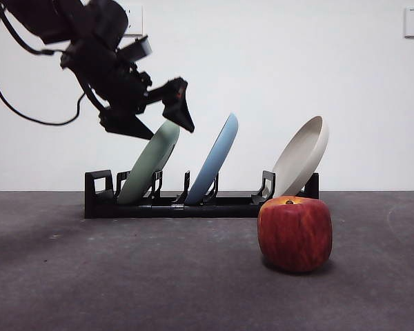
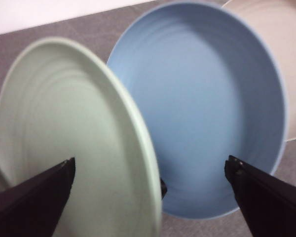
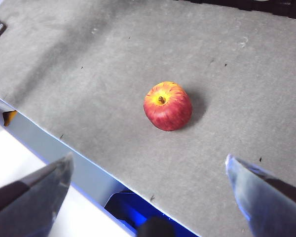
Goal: Take the green plate from the plate rack,put the plate on the table,take the apple from the table,put the apple in the plate
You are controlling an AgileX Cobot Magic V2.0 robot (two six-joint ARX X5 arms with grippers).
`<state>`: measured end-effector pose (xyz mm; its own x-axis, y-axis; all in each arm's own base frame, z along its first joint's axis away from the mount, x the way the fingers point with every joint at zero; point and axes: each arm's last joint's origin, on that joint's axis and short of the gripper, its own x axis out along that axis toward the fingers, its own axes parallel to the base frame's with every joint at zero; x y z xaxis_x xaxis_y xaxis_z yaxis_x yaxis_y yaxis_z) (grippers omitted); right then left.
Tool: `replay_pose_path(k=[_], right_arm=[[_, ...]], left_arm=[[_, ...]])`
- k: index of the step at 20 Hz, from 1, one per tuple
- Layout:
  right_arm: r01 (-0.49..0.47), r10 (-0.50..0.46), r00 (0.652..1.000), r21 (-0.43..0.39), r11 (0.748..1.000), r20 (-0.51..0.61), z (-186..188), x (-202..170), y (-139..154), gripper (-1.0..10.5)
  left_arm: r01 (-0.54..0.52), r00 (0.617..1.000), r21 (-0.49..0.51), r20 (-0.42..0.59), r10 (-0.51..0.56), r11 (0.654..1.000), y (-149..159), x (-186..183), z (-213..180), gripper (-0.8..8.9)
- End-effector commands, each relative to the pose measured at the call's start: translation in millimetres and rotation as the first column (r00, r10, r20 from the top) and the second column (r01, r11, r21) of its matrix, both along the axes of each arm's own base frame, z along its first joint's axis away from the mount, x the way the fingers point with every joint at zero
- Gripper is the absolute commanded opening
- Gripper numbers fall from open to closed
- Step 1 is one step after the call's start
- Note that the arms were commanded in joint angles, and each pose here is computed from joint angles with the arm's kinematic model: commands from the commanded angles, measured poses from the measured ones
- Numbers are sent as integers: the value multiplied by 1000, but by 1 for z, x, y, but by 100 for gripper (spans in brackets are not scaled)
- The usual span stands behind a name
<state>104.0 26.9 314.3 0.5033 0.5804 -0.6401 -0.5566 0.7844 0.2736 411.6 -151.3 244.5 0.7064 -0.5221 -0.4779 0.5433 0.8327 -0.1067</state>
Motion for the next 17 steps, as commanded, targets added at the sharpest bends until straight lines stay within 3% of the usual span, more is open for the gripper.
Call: replay_pose_path(k=[1,4,6,11,17], right_arm=[[-1,1,1000,3,1000,0,0,0,0,661],[-1,1,1000,3,1000,1,0,0,0,661],[-2,2,1000,3,1000,0,0,0,0,661],[-2,2,1000,3,1000,1,1,0,0,661],[-2,2,1000,3,1000,0,0,0,0,661]], left_arm=[[7,1000,9,-13,-7,1000,-4,3,-10,600],[8,1000,9,-16,-8,1000,-4,3,-11,264],[11,1000,12,-30,-11,1000,-3,2,-12,121],[14,998,20,-60,-12,1000,-3,1,-14,-12],[33,997,2,-67,-33,999,-3,0,-14,-8]])
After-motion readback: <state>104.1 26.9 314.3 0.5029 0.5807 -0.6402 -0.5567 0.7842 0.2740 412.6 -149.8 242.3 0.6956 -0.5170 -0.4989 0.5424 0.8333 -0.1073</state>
